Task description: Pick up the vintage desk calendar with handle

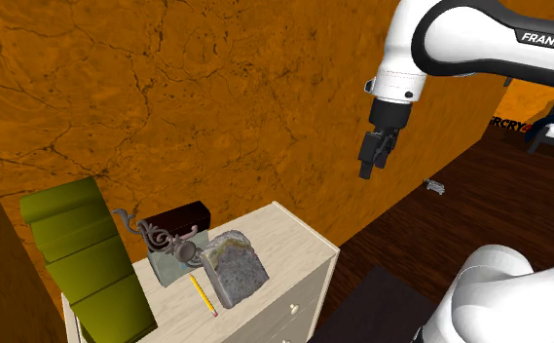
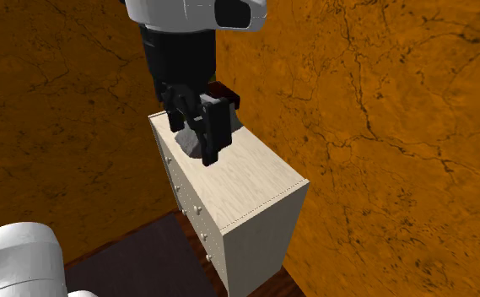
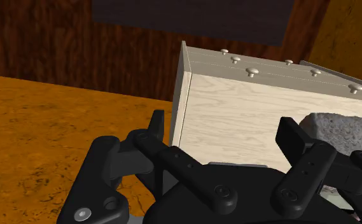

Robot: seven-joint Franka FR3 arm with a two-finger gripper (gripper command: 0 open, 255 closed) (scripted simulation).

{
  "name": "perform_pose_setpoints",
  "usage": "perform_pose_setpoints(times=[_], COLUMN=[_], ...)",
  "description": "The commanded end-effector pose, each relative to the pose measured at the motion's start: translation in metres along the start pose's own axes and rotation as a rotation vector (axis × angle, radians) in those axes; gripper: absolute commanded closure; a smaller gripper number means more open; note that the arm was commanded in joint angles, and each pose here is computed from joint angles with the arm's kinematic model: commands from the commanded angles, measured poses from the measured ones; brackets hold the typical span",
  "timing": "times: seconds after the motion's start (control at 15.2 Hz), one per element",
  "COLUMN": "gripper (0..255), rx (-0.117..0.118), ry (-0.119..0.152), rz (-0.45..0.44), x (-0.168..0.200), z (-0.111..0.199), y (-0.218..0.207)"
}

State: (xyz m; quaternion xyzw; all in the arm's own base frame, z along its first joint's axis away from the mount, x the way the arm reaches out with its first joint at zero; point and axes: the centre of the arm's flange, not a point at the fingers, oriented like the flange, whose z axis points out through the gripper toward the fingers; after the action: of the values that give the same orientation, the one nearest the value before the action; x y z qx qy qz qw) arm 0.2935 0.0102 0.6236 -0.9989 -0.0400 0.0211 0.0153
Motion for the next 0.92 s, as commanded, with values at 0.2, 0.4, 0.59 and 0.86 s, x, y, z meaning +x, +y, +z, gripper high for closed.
perform_pose_setpoints(times=[0.2, 0.4, 0.59, 0.86], gripper=[0, 0, 0, 0], rx=[-0.009, -0.017, -0.026, -0.038], ry=[0.003, 0.005, 0.008, 0.012], rz=[-0.137, -0.274, -0.41, -0.593], x=[0.038, 0.075, 0.111, 0.155], z=[0.009, 0.018, 0.026, 0.038], y=[-0.004, -0.012, -0.026, -0.051])
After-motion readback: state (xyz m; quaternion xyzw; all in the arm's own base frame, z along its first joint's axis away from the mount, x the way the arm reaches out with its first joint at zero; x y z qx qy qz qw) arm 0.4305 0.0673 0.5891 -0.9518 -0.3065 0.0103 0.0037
